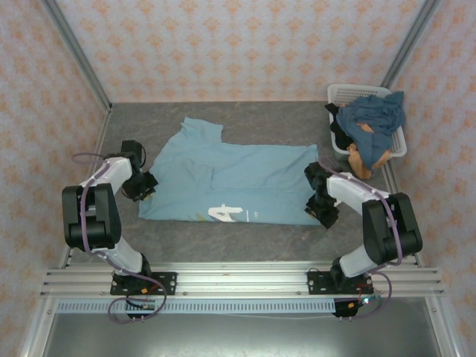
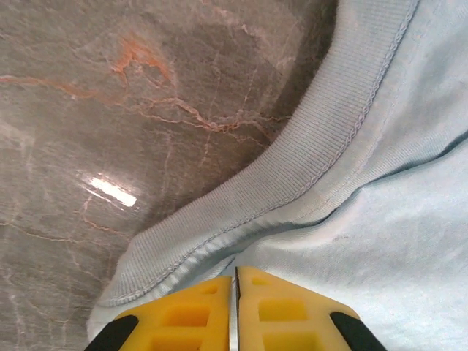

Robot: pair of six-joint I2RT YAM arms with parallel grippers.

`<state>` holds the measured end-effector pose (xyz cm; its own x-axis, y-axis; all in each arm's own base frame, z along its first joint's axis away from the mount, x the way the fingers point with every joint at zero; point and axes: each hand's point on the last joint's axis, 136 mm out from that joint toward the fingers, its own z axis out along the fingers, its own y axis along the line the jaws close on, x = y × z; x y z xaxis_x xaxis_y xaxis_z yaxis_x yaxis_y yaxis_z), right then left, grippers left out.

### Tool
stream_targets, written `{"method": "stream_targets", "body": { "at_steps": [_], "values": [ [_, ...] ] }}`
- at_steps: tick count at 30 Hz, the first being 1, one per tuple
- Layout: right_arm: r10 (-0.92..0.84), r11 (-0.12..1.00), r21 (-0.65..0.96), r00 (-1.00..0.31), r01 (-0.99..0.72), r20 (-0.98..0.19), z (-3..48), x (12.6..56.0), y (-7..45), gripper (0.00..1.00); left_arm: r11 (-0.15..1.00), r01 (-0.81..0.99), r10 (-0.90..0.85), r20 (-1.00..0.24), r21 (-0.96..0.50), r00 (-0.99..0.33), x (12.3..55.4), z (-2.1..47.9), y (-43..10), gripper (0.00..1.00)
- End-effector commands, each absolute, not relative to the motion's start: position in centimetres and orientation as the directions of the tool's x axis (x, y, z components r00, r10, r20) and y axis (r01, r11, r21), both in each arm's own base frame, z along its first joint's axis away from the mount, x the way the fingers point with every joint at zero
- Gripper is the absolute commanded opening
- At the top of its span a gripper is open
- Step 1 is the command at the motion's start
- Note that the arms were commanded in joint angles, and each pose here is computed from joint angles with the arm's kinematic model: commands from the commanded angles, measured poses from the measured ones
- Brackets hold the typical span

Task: Fold and stack the t-shirts

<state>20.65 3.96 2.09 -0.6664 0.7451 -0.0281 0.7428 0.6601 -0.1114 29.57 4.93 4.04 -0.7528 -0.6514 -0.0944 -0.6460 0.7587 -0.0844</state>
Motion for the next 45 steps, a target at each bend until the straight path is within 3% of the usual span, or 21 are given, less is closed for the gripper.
{"method": "stream_targets", "body": {
  "at_steps": [1, 5, 6, 8, 11, 18, 24, 32, 41, 43, 45],
  "values": [
    [0.741, 0.656, -0.154, -0.670, 0.738, -0.054, 2.5, 20.7, 3.1, 0.48, 0.778, -0.628, -0.628, -0.099, -0.034, -0.772, 29.3, 4.6, 5.8, 0.09],
    [0.740, 0.658, -0.149, -0.670, 0.738, -0.053, 2.6, 20.8, 3.2, 0.48, 0.786, -0.616, -0.617, -0.080, -0.042, -0.782, 29.5, 4.2, 5.4, 0.09],
    [0.740, 0.658, -0.148, -0.670, 0.738, -0.053, 2.6, 20.8, 3.2, 0.48, 0.789, -0.613, -0.614, -0.083, -0.039, -0.785, 29.5, 4.3, 5.4, 0.13],
    [0.741, 0.657, -0.148, -0.670, 0.739, -0.053, 2.6, 20.8, 3.2, 0.48, 0.793, -0.607, -0.609, -0.081, -0.048, -0.789, 29.4, 4.3, 5.2, 0.31],
    [0.742, 0.656, -0.149, -0.668, 0.740, -0.050, 2.5, 20.7, 3.2, 0.48, 0.794, -0.601, -0.606, -0.059, -0.087, -0.793, 29.3, 3.6, 4.4, 0.37],
    [0.742, 0.656, -0.149, -0.669, 0.740, -0.051, 2.5, 20.7, 3.1, 0.48, 0.791, -0.606, -0.609, -0.021, -0.081, -0.793, 29.3, 2.1, 4.1, 0.25],
    [0.743, 0.654, -0.149, -0.667, 0.742, -0.060, 2.8, 20.9, 3.1, 0.48, 0.795, -0.600, -0.604, -0.022, -0.082, -0.797, 29.7, 1.9, 4.1, 0.01],
    [0.740, 0.655, -0.161, -0.670, 0.738, -0.062, 2.7, 21.0, 3.0, 0.48, 0.809, -0.585, -0.588, -0.073, -0.054, -0.806, 30.9, 3.8, 4.9, 0.00],
    [0.739, 0.656, -0.164, -0.671, 0.737, -0.062, 2.8, 21.1, 2.9, 0.48, 0.838, -0.546, -0.545, -0.049, 0.013, -0.837, 30.9, 3.5, 5.0, 0.00],
    [0.736, 0.658, -0.161, -0.673, 0.735, -0.067, 3.0, 21.1, 2.9, 0.49, 0.842, -0.536, -0.534, -0.041, 0.061, -0.844, 30.4, 3.6, 5.2, 0.23],
    [0.729, 0.664, -0.155, -0.679, 0.732, -0.083, 3.6, 21.4, 2.8, 0.50, 0.841, -0.528, -0.523, -0.074, 0.118, -0.849, 30.1, 4.6, 5.8, 0.34]
  ]
}}
